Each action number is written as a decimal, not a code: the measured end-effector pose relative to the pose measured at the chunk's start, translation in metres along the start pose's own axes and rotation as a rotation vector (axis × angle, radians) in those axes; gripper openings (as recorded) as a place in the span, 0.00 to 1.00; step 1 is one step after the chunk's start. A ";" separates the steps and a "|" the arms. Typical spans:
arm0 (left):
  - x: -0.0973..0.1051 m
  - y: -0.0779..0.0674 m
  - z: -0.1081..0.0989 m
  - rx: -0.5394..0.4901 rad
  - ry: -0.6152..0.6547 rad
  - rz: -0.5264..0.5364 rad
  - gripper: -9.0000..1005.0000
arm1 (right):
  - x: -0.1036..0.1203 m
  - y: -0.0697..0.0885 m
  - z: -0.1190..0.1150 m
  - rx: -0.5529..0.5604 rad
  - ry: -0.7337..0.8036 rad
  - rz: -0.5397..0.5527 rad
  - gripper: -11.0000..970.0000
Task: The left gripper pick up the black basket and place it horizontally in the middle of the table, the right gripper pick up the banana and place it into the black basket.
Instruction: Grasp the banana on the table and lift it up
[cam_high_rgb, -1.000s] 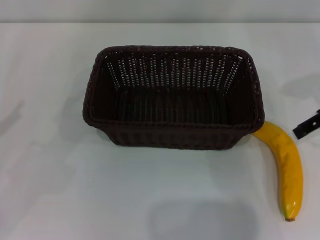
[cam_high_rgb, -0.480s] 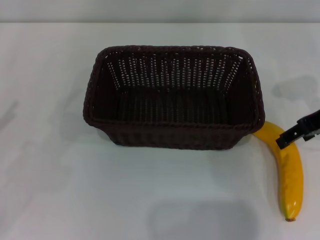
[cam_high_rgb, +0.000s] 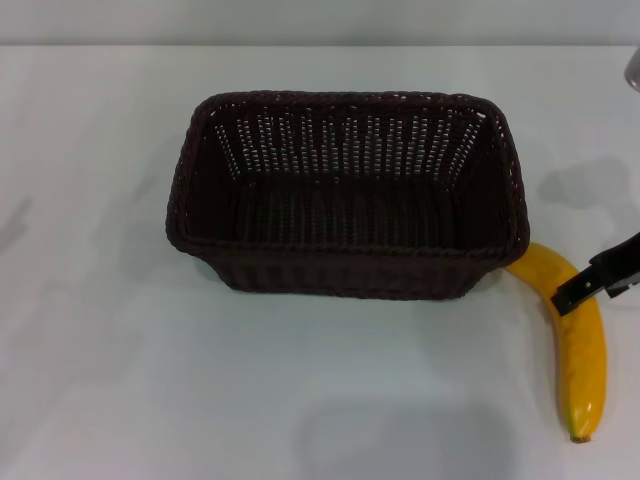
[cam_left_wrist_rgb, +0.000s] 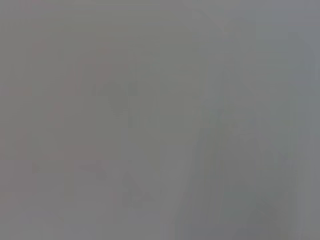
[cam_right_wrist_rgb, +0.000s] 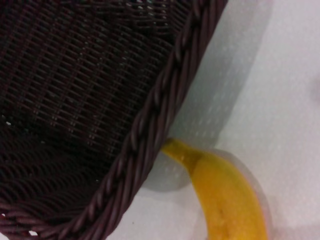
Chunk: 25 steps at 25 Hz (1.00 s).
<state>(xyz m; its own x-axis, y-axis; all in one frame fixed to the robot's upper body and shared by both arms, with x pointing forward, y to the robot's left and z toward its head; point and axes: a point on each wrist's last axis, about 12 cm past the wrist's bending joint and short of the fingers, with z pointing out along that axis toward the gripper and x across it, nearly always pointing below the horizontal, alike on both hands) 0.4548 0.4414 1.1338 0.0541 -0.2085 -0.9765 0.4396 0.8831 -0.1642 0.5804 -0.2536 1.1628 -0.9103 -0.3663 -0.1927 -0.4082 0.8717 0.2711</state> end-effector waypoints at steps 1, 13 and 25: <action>0.000 0.000 0.000 0.000 0.000 0.000 0.89 | 0.000 0.001 0.001 -0.002 0.003 -0.001 0.81; 0.000 0.000 0.000 -0.001 0.001 -0.002 0.89 | -0.003 0.007 0.017 -0.003 0.052 -0.023 0.81; 0.000 0.000 0.000 -0.003 -0.007 -0.003 0.89 | -0.004 0.005 0.018 0.075 0.076 -0.048 0.61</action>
<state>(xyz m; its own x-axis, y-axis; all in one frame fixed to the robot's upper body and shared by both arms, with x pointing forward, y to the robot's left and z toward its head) 0.4550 0.4417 1.1340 0.0588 -0.2142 -0.9750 0.4372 0.8836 -0.1677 0.5838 -0.2419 1.1475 -0.8935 -0.4295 -0.1312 -0.4479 0.8734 0.1910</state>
